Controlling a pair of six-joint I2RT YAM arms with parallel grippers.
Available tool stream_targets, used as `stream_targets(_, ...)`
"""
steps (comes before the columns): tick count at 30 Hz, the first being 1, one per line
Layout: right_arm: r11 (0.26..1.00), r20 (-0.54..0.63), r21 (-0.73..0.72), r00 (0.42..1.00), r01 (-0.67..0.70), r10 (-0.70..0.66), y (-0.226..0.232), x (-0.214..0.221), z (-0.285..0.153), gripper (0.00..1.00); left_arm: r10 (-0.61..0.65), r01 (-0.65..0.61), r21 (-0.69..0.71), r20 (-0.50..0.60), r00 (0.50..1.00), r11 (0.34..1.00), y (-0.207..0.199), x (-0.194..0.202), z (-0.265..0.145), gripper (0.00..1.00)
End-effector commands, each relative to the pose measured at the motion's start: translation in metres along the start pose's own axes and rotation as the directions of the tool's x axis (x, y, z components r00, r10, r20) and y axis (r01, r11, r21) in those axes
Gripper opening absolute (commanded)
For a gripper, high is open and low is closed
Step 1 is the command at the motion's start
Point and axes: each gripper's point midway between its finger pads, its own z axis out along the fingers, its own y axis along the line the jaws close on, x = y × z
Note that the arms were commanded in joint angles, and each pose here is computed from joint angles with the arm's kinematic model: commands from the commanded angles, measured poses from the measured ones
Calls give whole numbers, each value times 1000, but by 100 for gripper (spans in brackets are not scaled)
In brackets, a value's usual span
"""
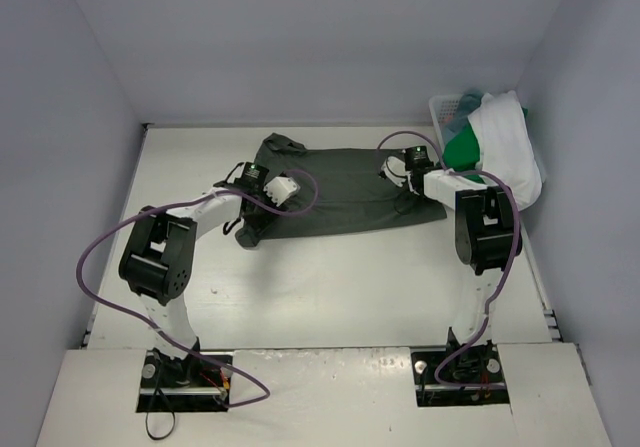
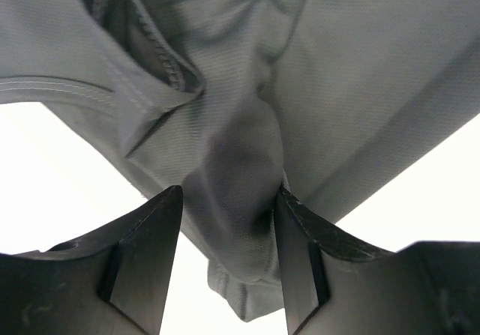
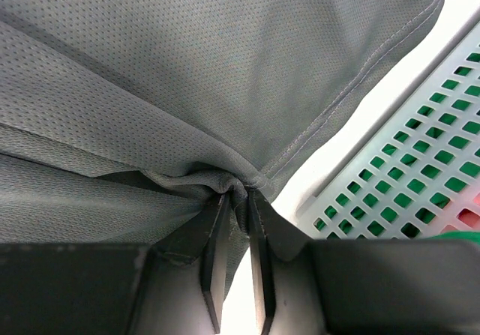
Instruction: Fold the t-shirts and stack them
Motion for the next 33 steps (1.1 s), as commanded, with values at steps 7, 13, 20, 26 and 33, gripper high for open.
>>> stream_targets(7,990,-64,-140,998,-8,-1,46,24,16,11,36,-26,-117,80,996,993,37,-44,-35,46)
stream_targets(13,990,-65,-138,998,-10,1,46,24,16,11,44,-34,-146,64,997,989,47,-46,-30,46)
stream_targets(20,991,-67,-134,998,-4,-5,46,27,15,10,62,-56,-186,24,998,981,65,-45,-16,46)
stream_targets(26,993,-63,-116,998,1,-9,41,27,9,10,57,-60,-203,-21,998,977,73,-40,3,46)
stream_targets(33,998,12,-58,999,-30,31,22,4,-22,11,34,-39,-177,-32,999,983,67,-35,18,46)
